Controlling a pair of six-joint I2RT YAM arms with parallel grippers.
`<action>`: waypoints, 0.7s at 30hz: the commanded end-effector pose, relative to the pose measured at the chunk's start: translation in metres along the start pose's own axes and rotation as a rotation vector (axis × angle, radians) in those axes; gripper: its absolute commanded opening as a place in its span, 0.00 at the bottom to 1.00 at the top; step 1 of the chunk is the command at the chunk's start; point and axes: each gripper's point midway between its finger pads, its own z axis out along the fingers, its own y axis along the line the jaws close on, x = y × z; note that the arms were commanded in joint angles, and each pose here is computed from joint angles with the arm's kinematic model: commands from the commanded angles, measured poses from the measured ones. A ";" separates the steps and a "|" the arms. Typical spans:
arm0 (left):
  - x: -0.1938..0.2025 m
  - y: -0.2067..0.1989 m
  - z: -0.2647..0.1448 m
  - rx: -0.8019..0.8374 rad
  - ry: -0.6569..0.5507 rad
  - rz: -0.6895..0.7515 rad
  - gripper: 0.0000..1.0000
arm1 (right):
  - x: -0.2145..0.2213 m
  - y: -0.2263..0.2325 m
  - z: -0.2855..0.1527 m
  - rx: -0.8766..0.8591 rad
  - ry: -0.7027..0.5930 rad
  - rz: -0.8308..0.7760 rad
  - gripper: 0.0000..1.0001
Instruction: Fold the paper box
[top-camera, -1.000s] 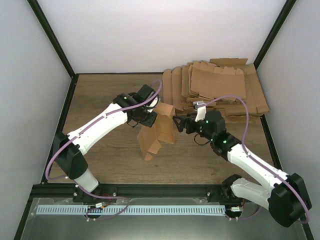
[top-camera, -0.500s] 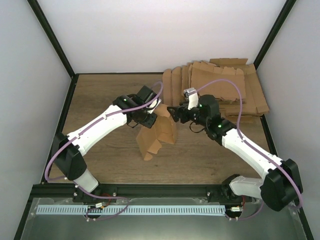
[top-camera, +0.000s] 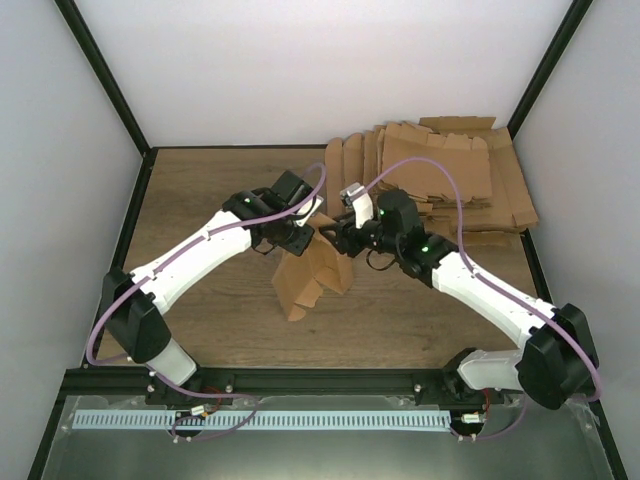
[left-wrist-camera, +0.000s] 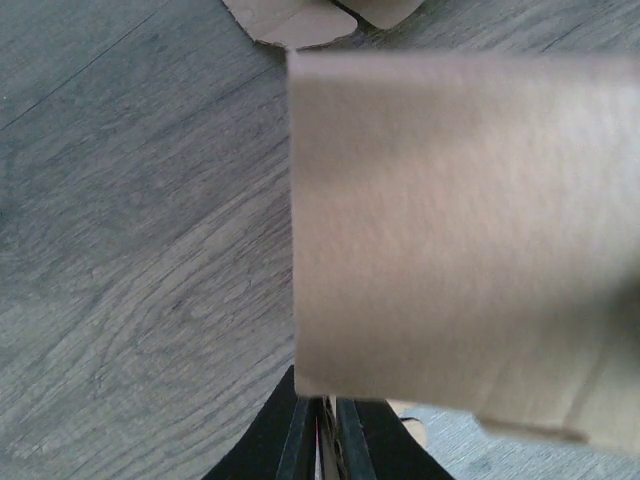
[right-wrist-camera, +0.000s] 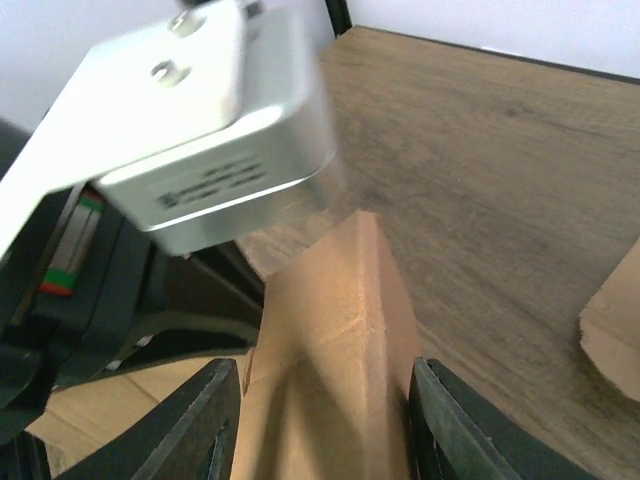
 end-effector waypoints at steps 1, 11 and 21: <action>-0.005 0.001 -0.008 -0.007 -0.039 0.007 0.08 | 0.008 0.012 0.000 0.025 0.035 -0.065 0.48; -0.006 0.002 -0.014 -0.008 -0.055 0.005 0.07 | 0.022 0.017 0.002 0.137 0.084 -0.118 0.53; -0.006 0.005 -0.021 -0.014 -0.093 -0.025 0.06 | 0.038 0.020 -0.008 0.156 0.179 -0.118 0.50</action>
